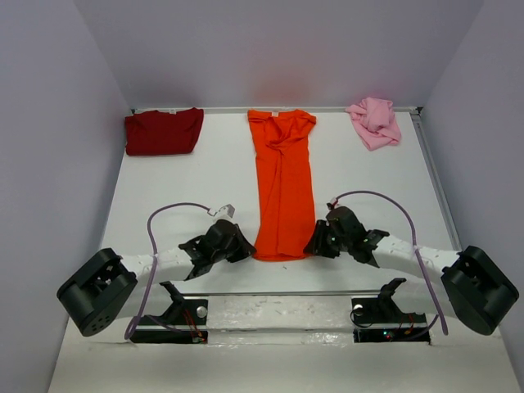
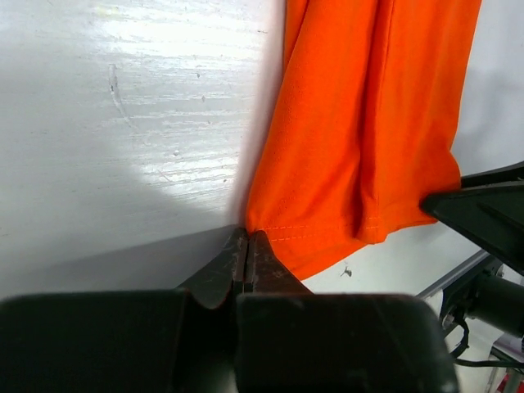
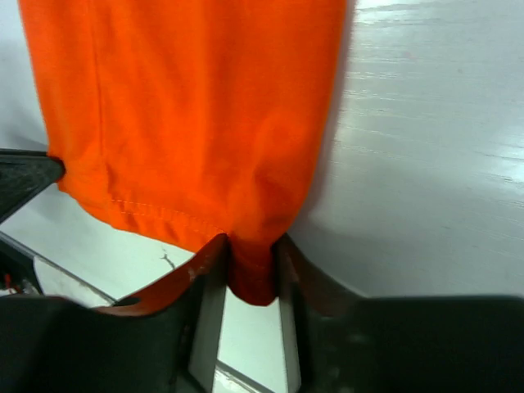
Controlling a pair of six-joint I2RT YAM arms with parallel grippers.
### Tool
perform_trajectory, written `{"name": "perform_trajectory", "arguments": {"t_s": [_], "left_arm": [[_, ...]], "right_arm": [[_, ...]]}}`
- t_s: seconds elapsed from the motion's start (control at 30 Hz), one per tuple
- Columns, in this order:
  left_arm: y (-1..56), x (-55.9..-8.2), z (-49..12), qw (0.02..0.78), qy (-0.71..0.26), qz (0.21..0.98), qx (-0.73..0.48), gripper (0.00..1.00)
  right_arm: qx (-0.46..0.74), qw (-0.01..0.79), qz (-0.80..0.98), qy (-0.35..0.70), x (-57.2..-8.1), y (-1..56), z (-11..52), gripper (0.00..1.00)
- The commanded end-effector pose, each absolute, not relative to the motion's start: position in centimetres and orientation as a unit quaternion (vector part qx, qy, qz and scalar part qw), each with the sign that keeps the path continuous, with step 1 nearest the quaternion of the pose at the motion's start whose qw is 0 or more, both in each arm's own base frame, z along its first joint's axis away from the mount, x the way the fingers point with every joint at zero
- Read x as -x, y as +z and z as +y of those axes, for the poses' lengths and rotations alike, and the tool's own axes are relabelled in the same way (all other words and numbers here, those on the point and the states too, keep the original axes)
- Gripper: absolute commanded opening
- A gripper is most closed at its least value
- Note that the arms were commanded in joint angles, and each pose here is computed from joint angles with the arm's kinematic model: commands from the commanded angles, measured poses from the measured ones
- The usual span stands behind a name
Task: Fold and stack the t-shirts
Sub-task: Grab the bottom of the folded rectangular tshirt with both arms, then fold the folded rectangular tshirt in 1/3 of the way
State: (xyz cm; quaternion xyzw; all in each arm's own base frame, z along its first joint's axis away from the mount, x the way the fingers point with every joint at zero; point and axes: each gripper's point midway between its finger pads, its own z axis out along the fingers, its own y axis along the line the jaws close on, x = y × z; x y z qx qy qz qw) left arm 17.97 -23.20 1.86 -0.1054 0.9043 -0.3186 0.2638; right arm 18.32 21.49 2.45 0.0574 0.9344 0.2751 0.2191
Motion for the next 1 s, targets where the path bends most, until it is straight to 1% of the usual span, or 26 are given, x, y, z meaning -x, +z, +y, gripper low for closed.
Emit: {"name": "perform_trajectory", "arguments": {"t_s": [0.0,0.03,0.07,0.33,0.73,0.83,0.87,0.93,0.97], "left_arm": [[-0.1,-17.4,-21.6,0.262,-0.278,0.919,0.100,0.00],[0.0,-17.4,-21.7,0.262,-0.280,0.918,0.100,0.00],[0.0,-17.4,-21.7,0.264,-0.280,0.918,0.100,0.00],[1.2,-17.3,-22.0,0.269,-0.300,0.911,0.094,0.00],[4.0,-15.1,-23.6,0.261,-0.353,0.894,0.091,0.00],[4.9,-15.7,-23.6,0.275,-0.348,0.892,0.089,0.00],[5.9,-16.5,-23.8,0.293,-0.344,0.888,0.084,0.00],[6.8,-17.4,-23.8,0.309,-0.328,0.889,0.077,0.00],[8.4,-18.3,-24.3,0.324,-0.331,0.883,0.076,0.00]], "right_arm": [[-0.050,0.215,0.950,0.223,-17.8,1.3,19.7,0.28],[-0.051,0.214,0.950,0.222,-17.7,1.2,19.7,0.17],[-0.052,0.213,0.950,0.223,-17.6,1.3,19.7,0.00],[-0.052,0.220,0.946,0.233,-17.2,2.7,19.4,0.00],[-0.045,0.203,0.939,0.276,-14.1,4.8,19.9,0.00],[-0.046,0.235,0.935,0.261,-15.3,6.1,19.4,0.00],[-0.057,0.269,0.932,0.237,-16.6,7.1,18.6,0.00],[-0.049,0.303,0.927,0.216,-17.8,8.1,17.9,0.00],[-0.048,0.320,0.924,0.205,-18.5,8.7,17.6,0.00]]}}
